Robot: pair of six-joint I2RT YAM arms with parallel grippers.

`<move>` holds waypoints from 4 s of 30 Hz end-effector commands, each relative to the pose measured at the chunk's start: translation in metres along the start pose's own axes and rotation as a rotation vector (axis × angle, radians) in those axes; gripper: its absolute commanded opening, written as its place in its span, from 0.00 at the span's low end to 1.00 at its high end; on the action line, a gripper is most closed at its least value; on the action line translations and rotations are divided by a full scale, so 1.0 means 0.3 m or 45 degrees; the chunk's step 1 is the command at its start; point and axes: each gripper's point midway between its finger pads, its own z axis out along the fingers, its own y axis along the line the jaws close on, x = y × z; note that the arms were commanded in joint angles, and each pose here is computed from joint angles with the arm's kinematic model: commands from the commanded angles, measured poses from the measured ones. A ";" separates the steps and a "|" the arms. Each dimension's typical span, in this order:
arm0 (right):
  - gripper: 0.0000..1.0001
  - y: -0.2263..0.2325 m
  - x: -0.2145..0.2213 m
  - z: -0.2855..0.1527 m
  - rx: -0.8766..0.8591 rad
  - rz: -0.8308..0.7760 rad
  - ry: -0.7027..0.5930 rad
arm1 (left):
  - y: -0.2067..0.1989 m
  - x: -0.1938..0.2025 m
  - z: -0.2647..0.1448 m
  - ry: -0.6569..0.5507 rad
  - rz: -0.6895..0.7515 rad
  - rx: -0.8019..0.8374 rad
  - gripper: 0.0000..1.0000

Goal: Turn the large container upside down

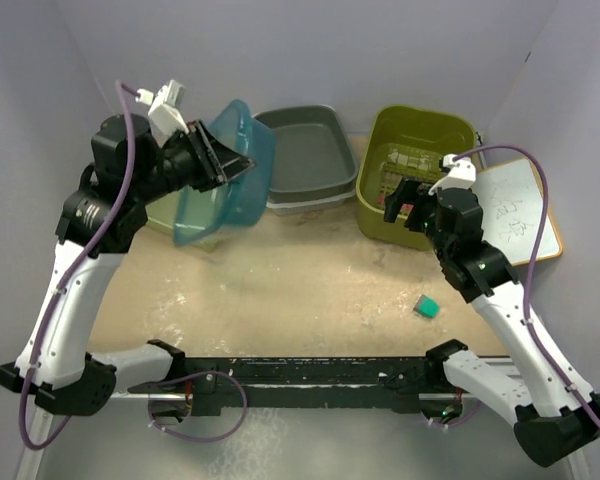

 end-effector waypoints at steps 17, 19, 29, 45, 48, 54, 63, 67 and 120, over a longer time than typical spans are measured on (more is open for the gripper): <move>1.00 -0.105 -0.261 -0.142 0.189 -0.008 -0.365 | -0.262 0.061 -0.129 -0.015 -0.747 0.909 0.00; 1.00 -0.103 -0.254 -0.137 0.187 -0.003 -0.357 | -0.262 0.067 -0.129 0.001 -0.762 0.909 0.00; 1.00 -0.088 -0.225 -0.101 0.169 -0.001 -0.318 | -0.199 0.149 -0.117 0.058 -0.783 0.791 0.00; 1.00 -0.079 -0.186 -0.071 0.153 -0.009 -0.277 | -0.036 0.307 -0.093 0.136 -1.156 0.719 0.00; 1.00 -0.080 -0.165 -0.059 0.152 -0.008 -0.258 | 0.011 0.342 -0.072 0.128 -1.190 0.664 0.21; 1.00 -0.066 -0.119 -0.036 0.123 0.009 -0.207 | 0.202 0.473 0.005 0.135 -0.977 0.179 0.53; 0.99 -0.005 -0.021 -0.007 -0.009 0.089 -0.098 | 0.367 0.485 -0.017 0.141 -0.630 -0.283 0.61; 0.99 0.045 0.069 0.014 -0.118 0.115 0.017 | 0.443 0.501 -0.041 0.135 -0.559 -0.435 0.62; 0.98 0.092 0.301 0.015 -0.258 0.020 0.393 | 1.502 0.084 0.691 0.012 -0.286 -1.298 0.55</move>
